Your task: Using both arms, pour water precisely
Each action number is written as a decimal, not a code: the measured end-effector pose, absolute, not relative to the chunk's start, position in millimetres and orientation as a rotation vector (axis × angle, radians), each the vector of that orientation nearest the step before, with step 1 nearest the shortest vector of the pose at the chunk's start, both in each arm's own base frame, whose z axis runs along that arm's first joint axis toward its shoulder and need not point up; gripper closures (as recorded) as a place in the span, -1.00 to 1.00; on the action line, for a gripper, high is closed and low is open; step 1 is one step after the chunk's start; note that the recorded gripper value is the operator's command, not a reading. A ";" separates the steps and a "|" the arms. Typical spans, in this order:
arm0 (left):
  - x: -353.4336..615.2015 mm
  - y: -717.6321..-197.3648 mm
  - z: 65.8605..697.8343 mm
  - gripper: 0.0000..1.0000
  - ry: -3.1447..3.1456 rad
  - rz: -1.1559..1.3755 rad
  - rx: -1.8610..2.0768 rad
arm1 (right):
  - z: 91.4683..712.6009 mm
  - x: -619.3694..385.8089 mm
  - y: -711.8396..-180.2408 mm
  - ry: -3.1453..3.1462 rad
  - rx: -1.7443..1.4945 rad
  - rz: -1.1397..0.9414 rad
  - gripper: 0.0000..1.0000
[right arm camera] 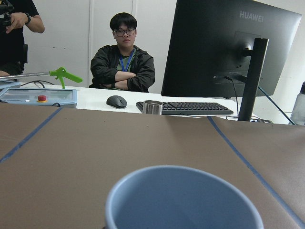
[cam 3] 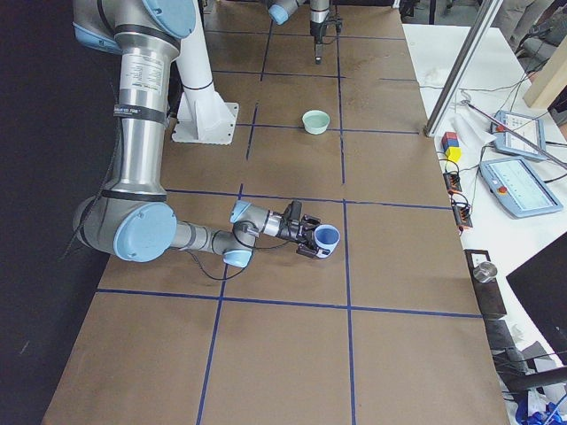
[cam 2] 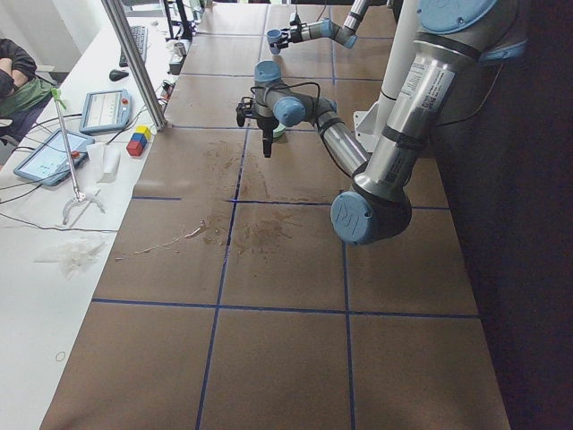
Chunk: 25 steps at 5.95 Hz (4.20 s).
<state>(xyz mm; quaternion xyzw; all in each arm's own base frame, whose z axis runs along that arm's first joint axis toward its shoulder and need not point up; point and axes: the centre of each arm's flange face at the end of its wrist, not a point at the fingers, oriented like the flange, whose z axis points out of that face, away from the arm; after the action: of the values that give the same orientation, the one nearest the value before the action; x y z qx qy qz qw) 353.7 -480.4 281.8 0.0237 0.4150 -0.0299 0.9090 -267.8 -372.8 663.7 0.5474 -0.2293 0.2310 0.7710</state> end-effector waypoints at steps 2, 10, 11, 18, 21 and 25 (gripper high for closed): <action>353.7 -480.5 282.8 -1.00 0.855 -0.061 0.048 | 664.0 -266.8 -372.2 -0.506 1.191 0.506 -0.98; 354.4 -480.8 284.0 -1.00 0.853 -0.060 0.048 | 636.0 -250.7 -373.0 -0.532 1.301 0.608 -0.99; 354.3 -481.0 284.1 -1.00 0.853 -0.060 0.048 | 625.3 -248.2 -372.6 -0.533 1.314 0.600 -0.99; 354.3 -480.0 279.9 -1.00 0.860 -0.079 0.042 | 596.9 -107.8 -468.6 -0.640 1.059 0.415 -0.99; 355.3 -479.8 276.7 -1.00 0.864 -0.095 0.038 | 620.9 -52.6 -486.2 -0.691 0.742 0.269 -1.00; 369.7 -473.9 276.4 -1.00 0.861 -0.089 0.025 | 678.5 34.3 -465.2 -0.713 0.353 -0.042 -1.00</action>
<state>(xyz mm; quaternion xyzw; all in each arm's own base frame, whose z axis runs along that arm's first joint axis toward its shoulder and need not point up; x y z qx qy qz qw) 369.7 -473.9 276.4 0.0121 0.4170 -0.0429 0.9078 34.3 -465.2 678.5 0.1719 -0.3474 -0.0203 0.9216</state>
